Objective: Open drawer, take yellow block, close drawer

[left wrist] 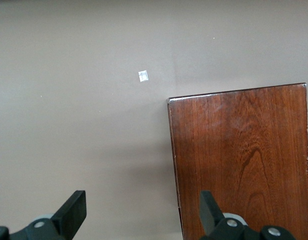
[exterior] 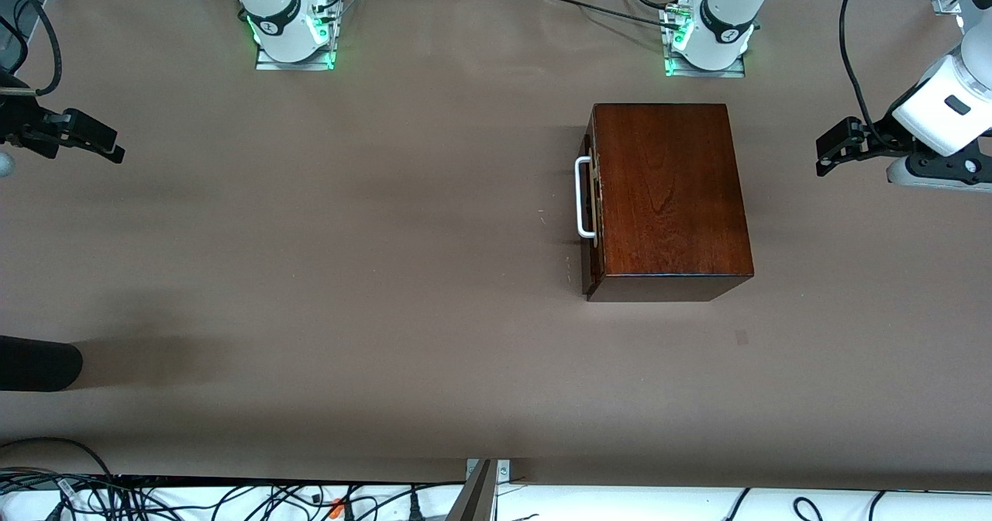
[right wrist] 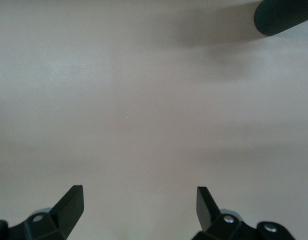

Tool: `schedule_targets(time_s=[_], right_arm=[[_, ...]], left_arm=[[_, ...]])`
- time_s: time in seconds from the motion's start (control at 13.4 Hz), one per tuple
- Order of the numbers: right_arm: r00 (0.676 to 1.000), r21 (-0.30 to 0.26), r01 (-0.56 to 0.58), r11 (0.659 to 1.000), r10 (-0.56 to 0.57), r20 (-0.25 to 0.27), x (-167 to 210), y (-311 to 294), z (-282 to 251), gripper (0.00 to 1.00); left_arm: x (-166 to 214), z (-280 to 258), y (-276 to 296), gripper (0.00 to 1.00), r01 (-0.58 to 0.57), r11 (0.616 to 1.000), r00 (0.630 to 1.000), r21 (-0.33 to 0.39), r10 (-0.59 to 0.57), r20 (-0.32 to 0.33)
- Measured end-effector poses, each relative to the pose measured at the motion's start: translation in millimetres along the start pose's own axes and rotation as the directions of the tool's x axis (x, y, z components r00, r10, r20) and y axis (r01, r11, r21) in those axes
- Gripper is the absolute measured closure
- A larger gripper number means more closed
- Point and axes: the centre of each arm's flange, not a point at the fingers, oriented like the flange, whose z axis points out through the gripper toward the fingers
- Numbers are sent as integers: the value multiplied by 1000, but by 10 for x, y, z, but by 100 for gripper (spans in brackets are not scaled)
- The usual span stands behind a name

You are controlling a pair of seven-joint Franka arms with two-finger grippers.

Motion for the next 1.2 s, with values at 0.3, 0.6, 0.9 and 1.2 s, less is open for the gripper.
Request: schedule_targets(time_s=[0.3,0.6,0.9,1.2], right_arm=[[1000,0,0,1000,0,0,0,0,0,0],[1000,0,0,1000,0,0,0,0,0,0],[1000,0,0,1000,0,0,0,0,0,0],[1000,0,0,1000,0,0,0,0,0,0]], left_arm=[[0,0,2,0,0,1000,1000,0,0,0],[-9,6,12,0,-2,1000,1000,0,2,8],[-36,19,28,0,-5,1000,999,-1,5,32],[-59,28,65,0,-11,1000,999,-1,11,50]])
